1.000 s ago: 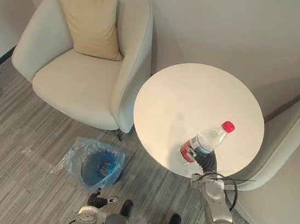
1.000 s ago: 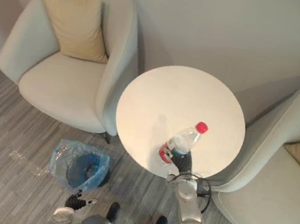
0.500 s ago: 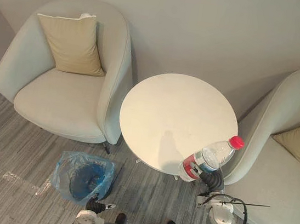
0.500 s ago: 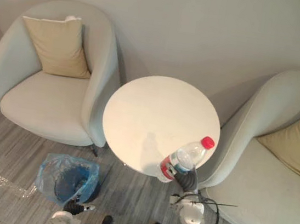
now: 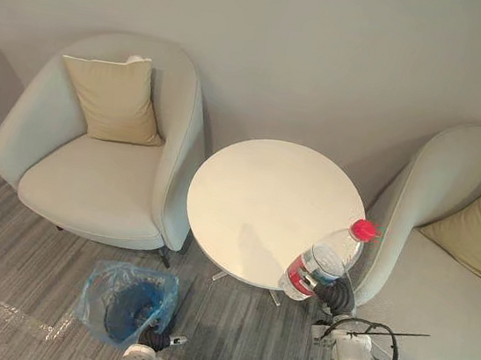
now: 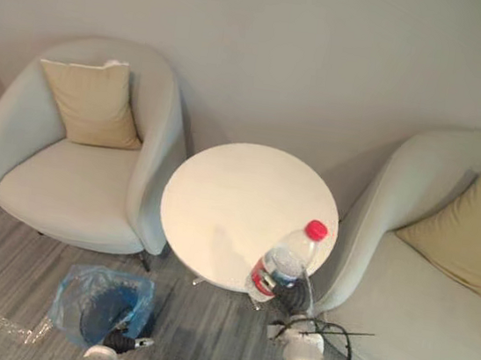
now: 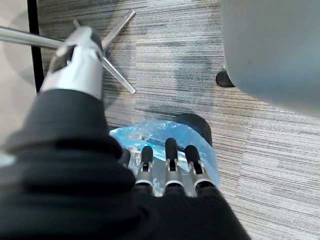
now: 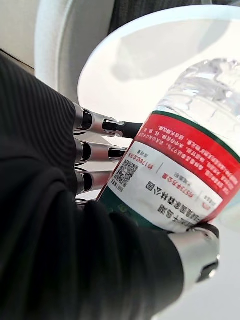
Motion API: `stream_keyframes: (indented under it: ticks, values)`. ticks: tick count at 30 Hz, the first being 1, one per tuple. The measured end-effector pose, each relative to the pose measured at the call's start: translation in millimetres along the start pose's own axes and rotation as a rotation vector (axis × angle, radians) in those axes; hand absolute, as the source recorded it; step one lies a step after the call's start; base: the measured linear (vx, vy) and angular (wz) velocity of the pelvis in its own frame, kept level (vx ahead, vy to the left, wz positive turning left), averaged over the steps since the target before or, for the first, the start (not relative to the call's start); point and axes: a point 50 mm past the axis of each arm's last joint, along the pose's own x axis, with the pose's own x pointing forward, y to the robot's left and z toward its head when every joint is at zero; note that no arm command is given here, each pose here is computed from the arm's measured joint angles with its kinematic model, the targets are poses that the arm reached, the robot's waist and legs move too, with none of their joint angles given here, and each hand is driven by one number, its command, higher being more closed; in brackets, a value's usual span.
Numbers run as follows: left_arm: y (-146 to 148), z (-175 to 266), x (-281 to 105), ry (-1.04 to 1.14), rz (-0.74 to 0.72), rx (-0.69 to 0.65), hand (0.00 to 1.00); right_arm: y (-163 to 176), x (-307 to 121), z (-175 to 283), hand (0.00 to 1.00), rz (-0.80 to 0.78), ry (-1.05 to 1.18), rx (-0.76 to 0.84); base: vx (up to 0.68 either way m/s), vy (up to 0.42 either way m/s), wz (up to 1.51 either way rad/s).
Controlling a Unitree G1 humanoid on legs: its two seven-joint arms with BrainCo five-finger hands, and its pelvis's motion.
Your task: Gather rubbish on tea table into small bin, then transfer packed bag to large trash can.
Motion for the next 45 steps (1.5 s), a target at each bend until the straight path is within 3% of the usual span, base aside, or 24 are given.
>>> stream_keyframes:
  ticks: [8,12,17,24,29,36,39,45]
  values:
    - [-4,10,0,-0.037,0.001,-0.009,0.00,-8,18,42,1.00,-0.085,-0.186,0.031,-0.08,0.013,0.64]
    - [-14,13,0,-0.042,-0.044,0.093,0.00,-22,22,34,1.00,-0.166,-0.153,0.020,-0.05,0.092,0.89]
    - [-5,11,1,-0.049,-0.037,0.173,0.00,-6,25,6,1.00,-0.136,-0.017,0.019,-0.10,0.102,0.22]
    - [-2,0,1,-0.003,-0.026,0.123,0.00,4,22,-11,1.00,-0.076,0.060,-0.018,-0.03,0.042,0.39]
    - [11,1,3,0.021,0.028,-0.010,0.00,2,24,-12,1.00,-0.052,0.062,-0.031,0.15,-0.031,0.65]
    - [24,-7,4,0.057,0.058,-0.006,0.00,1,2,-25,1.00,-0.032,0.129,-0.035,0.21,-0.116,0.99]
    - [3,-8,1,0.071,0.008,-0.016,0.00,-15,8,-21,1.00,-0.087,0.109,-0.048,0.38,-0.106,0.66]
    - [3,3,2,0.021,0.005,0.020,0.00,-21,16,-16,1.00,-0.136,0.089,-0.043,0.23,0.029,0.68]
